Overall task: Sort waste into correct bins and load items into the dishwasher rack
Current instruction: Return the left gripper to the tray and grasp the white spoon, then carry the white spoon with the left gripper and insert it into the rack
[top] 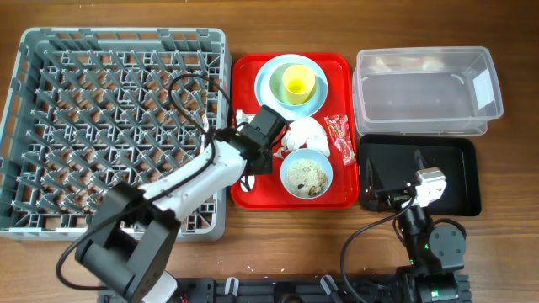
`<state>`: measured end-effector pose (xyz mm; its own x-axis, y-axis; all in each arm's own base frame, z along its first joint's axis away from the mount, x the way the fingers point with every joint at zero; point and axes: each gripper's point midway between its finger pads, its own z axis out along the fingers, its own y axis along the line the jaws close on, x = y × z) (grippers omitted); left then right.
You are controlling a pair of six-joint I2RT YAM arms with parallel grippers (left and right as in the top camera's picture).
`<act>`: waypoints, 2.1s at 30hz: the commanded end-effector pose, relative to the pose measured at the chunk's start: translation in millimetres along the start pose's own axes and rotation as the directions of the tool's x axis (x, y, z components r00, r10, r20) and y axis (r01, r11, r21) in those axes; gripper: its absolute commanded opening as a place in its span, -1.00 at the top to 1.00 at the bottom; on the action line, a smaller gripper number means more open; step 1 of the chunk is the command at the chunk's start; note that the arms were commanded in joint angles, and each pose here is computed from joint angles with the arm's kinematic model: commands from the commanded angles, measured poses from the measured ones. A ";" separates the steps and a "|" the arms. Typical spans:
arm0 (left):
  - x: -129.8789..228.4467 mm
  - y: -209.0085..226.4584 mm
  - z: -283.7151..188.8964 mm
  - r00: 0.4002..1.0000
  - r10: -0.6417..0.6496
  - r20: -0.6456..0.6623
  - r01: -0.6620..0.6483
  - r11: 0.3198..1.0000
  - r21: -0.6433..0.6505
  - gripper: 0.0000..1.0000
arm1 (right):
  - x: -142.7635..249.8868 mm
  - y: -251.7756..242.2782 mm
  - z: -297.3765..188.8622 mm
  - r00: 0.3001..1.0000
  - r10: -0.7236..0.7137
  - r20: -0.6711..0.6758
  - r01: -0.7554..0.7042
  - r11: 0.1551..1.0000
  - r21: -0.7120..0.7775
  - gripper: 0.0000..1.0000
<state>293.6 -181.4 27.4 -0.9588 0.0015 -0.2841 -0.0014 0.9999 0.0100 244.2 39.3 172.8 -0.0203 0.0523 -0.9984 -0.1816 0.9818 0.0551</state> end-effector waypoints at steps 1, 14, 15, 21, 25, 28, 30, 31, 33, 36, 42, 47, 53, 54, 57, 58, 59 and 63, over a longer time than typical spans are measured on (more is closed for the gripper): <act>3.2 8.5 14.5 1.000 -0.007 -0.004 0.006 0.998 -0.064 0.49 | 0.0 -1.6 0.1 1.000 -0.002 0.001 0.002 1.000 0.007 -1.00; 17.4 -2.8 38.4 0.998 0.035 -0.043 -0.038 0.997 -0.074 0.79 | 0.0 -1.5 0.1 1.000 -0.002 0.001 0.002 1.000 0.006 -0.99; 14.8 -4.8 36.1 0.999 0.036 -0.033 -0.038 0.997 -0.067 0.90 | 0.0 -1.5 0.1 1.000 -0.002 0.001 0.002 1.000 0.006 -0.99; -22.2 -18.9 -24.4 0.995 0.016 0.096 -0.018 0.999 0.027 0.92 | 0.0 -1.5 0.1 1.000 -0.002 0.001 0.002 1.000 0.006 -1.00; -46.9 -17.4 -100.2 0.969 -0.038 0.244 0.006 0.991 0.132 0.92 | -0.1 -1.5 0.1 1.000 -0.002 0.001 0.002 1.000 0.006 -0.99; -54.0 -4.9 -156.6 0.929 -0.028 0.368 -0.043 0.982 0.185 0.92 | 0.0 -1.5 0.1 1.000 -0.002 0.001 0.002 1.000 0.006 -0.99; -54.4 14.9 -182.5 0.899 -0.013 0.439 -0.056 0.988 0.144 0.92 | 0.0 -1.5 0.1 1.000 -0.002 0.001 0.002 1.000 0.006 -0.99; -53.3 30.3 -191.5 0.884 -0.010 0.466 -0.039 0.995 0.095 0.92 | 0.0 -1.5 0.1 1.000 -0.002 0.001 0.002 1.000 0.006 -0.99; -49.9 57.5 -200.0 0.870 0.008 0.493 -0.005 1.000 -0.007 0.92 | 0.0 -1.5 0.1 1.000 -0.002 0.001 0.002 1.000 0.006 -1.00; -42.8 91.6 -198.1 0.883 0.020 0.469 0.046 0.991 -0.129 0.92 | 0.0 -1.5 0.1 1.000 -0.002 0.001 0.002 1.000 0.006 -0.99; -44.2 140.5 -168.4 0.926 -0.059 0.372 0.161 0.954 -0.252 0.92 | 0.0 -1.6 0.1 1.000 -0.002 0.001 0.002 1.000 0.007 -0.99; -47.8 161.8 -127.8 0.961 -0.117 0.249 0.191 0.935 -0.299 0.92 | 0.0 -1.5 0.1 1.000 -0.002 0.001 0.002 1.000 0.006 -1.00; -48.0 165.0 -93.0 0.986 -0.088 0.140 0.130 0.935 -0.328 0.92 | 0.0 -1.6 0.1 1.000 -0.002 0.001 0.002 1.000 0.007 -0.99; -47.0 161.2 -89.3 0.990 -0.070 0.119 0.104 0.944 -0.313 0.92 | 0.0 -1.6 0.1 1.000 -0.002 0.001 0.002 1.000 0.007 -0.99; -44.6 158.0 -82.9 0.995 -0.050 0.088 0.075 0.949 -0.305 0.91 | 0.0 -1.6 0.1 1.000 -0.002 0.001 0.002 1.000 0.007 -1.00; -44.1 157.8 -81.6 0.995 -0.047 0.082 0.070 0.950 -0.305 0.91 | 0.0 -1.6 0.1 1.000 -0.002 0.001 0.002 1.000 0.007 -1.00; -42.7 154.2 -79.2 0.998 -0.025 0.063 0.042 0.957 -0.288 0.91 | 0.0 -1.5 0.1 1.000 -0.002 0.001 0.002 1.000 0.006 -1.00; -37.3 144.6 -71.6 1.000 0.029 0.010 -0.026 0.971 -0.239 0.91 | 0.0 -1.5 0.1 1.000 -0.002 0.001 0.002 1.000 0.006 -1.00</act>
<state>312.7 -31.6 118.7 -0.9382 -0.0200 -0.3456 -0.1171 0.9578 0.2625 244.2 39.3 172.8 -0.0203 0.0523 -0.9984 -0.1816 0.9818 0.0551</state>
